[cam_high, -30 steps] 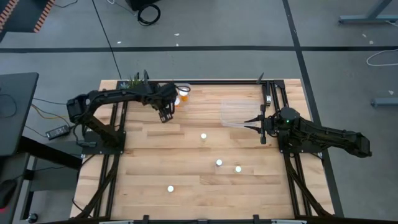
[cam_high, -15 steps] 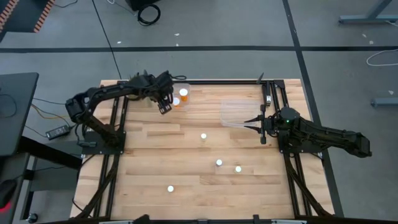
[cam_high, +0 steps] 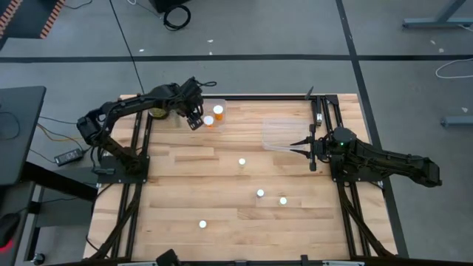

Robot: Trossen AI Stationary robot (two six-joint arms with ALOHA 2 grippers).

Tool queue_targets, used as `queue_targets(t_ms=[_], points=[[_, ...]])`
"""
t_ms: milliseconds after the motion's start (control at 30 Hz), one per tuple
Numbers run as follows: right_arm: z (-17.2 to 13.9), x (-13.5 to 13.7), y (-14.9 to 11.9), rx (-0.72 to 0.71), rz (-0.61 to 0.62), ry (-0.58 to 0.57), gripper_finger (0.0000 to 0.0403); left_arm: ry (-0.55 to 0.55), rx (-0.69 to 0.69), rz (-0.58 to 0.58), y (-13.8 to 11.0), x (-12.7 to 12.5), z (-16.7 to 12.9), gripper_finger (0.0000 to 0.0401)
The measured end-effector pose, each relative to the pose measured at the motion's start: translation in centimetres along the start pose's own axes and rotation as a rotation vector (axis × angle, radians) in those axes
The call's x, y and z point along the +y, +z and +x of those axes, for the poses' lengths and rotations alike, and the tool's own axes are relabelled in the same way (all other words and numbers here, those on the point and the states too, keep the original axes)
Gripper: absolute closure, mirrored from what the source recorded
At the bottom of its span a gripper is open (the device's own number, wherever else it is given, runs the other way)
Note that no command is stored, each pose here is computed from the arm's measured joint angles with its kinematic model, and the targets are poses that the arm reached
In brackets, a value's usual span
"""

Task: Pick and place medicine bottles into bin by pill shape (circle, oval)
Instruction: Put the large orange pill bottle into the left transparent bin

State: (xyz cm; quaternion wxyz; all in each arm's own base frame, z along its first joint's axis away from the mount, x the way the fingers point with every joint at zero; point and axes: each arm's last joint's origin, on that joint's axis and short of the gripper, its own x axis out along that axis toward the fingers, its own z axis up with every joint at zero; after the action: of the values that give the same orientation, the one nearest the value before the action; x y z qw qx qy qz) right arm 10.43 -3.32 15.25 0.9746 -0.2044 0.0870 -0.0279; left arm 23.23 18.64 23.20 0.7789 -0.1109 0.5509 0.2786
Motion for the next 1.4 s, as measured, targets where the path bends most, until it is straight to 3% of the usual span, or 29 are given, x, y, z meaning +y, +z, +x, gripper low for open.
queue_targets(t_ms=[200, 533, 800, 1133, 1400], points=[[0.0, 0.0, 0.0, 0.0, 0.0, 0.0, 0.031, -0.028, 0.034, 0.005, 0.1, -0.5, 1.2, 0.0194], [0.0, 0.0, 0.0, 0.0, 0.0, 0.0, 0.031, -0.033, 0.112, 0.005, 0.2, -0.8, 4.6, 0.0165], [0.0, 0.0, 0.0, 0.0, 0.0, 0.0, 0.031, -0.034, 0.15, 0.003, 0.1, -0.9, 5.8, 0.0187], [0.0, 0.0, 0.0, 0.0, 0.0, 0.0, 0.031, -0.014, 0.191, 0.028, -0.3, -0.7, 5.5, 0.0098], [0.0, 0.0, 0.0, 0.0, 0.0, 0.0, 0.031, -0.014, 0.166, 0.046, 1.3, -0.5, 3.9, 0.0091]])
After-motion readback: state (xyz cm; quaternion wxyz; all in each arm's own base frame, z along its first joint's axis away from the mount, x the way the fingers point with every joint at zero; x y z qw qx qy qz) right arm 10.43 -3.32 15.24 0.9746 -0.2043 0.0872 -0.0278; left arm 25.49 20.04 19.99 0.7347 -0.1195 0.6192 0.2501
